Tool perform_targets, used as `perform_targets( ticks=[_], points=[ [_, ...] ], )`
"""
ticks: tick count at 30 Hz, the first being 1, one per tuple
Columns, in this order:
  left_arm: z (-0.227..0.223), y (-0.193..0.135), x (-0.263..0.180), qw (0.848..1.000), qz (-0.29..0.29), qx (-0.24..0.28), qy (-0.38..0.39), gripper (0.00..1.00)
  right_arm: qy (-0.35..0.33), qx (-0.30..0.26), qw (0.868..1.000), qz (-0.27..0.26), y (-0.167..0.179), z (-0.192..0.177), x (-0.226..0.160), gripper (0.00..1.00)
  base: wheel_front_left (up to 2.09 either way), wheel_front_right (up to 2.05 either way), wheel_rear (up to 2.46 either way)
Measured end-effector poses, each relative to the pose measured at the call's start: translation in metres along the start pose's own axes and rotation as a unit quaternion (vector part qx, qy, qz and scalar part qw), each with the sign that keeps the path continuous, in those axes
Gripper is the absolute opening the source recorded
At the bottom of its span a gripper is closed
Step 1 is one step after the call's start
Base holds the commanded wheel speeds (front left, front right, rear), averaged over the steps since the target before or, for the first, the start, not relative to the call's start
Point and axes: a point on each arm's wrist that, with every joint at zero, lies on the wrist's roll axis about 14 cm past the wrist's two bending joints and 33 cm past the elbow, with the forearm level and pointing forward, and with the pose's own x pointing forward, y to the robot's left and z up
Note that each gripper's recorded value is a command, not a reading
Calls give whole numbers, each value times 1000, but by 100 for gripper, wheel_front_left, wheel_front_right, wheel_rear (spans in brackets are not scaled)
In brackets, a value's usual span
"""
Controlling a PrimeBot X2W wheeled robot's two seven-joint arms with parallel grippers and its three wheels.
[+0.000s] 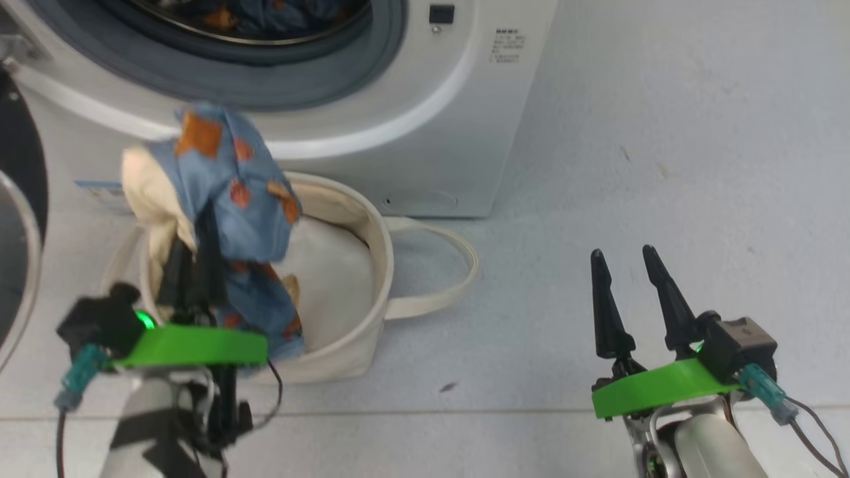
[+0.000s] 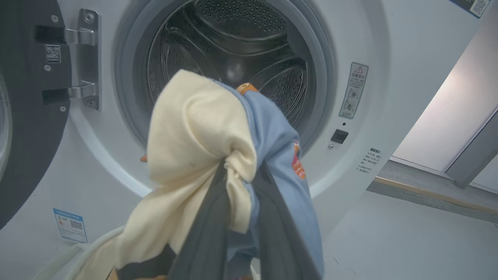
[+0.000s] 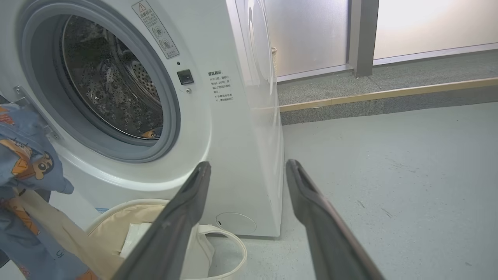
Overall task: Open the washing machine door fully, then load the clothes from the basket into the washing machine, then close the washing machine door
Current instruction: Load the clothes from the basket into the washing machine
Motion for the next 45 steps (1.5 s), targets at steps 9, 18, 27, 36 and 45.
perform_targets(
  ticks=[9, 18, 27, 36, 45],
  points=[
    [-7, -3, 82, 998, -19, 48, -24, 0, 18, -3, 1000, -24, -26, -20, 22, 100, 0, 0, 0],
    [-8, -17, 196, 995, -40, 67, -64, 0, 47, 1, 998, -43, -52, -54, 46, 100, 0, 0, 0],
    [-35, -11, 275, 996, -21, 61, -60, 0, 76, 8, 995, -67, -79, -87, 55, 100, 0, 0, 0],
    [-49, -20, 325, 995, -15, 64, -68, 0, 121, 4, 989, -90, -98, -121, 44, 100, 0, 0, 0],
    [-87, -11, 326, 995, -3, 97, -29, 100, 132, 4, 987, -91, -103, -136, 50, 100, 0, 0, 0]
  ],
)
